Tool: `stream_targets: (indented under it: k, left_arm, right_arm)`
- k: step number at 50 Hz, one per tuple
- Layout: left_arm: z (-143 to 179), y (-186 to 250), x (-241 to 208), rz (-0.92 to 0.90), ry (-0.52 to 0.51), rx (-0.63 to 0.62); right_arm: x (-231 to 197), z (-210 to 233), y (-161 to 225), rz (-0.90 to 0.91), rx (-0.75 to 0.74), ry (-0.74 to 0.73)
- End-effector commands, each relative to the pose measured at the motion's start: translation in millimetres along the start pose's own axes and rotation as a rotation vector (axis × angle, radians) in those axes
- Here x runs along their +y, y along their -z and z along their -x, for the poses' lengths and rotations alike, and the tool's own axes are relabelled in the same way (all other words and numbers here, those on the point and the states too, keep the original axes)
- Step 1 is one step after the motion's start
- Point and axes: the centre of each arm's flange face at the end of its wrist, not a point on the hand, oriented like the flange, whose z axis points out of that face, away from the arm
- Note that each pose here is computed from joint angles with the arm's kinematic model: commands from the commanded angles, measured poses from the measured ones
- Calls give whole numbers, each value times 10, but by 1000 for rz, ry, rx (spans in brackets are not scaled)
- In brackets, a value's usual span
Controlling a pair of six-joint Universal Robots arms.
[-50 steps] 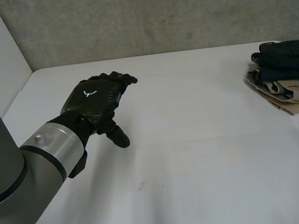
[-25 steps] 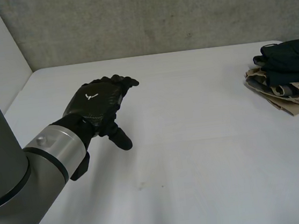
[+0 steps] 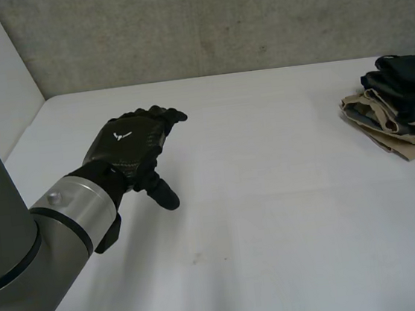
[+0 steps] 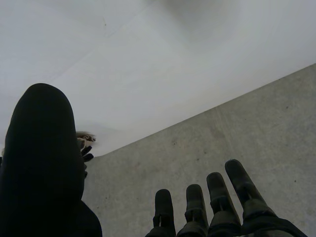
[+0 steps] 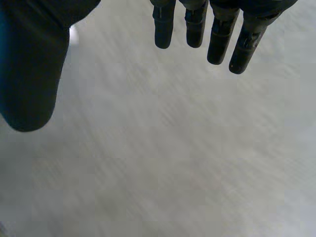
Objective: Fold the laundry.
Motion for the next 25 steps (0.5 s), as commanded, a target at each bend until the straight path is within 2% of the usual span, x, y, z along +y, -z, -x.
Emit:
stream_targets:
  k: [1, 6, 12, 18, 19, 25]
  left_arm:
    - [3, 6, 5, 2, 1, 0]
    - [3, 33, -20, -8, 1, 0]
    - [12, 67, -94, -37, 1, -2]
    - [43, 78, -273, -104, 0, -13]
    - [49, 76, -310, -119, -2, -15]
    - [148, 46, -573, -230, -5, -46]
  right_arm:
    - [-198, -638, -96, 114, 278, 54]
    - [-603, -1021, -86, 53, 361, -32]
    - [-1628, -1037, -56, -104, 364, -175]
    - [-2513, -779, 177, -218, 189, -393]
    - [-2788, -685, 291, -254, 118, -469]
    - [-3396, -354, 747, -281, -126, -712]
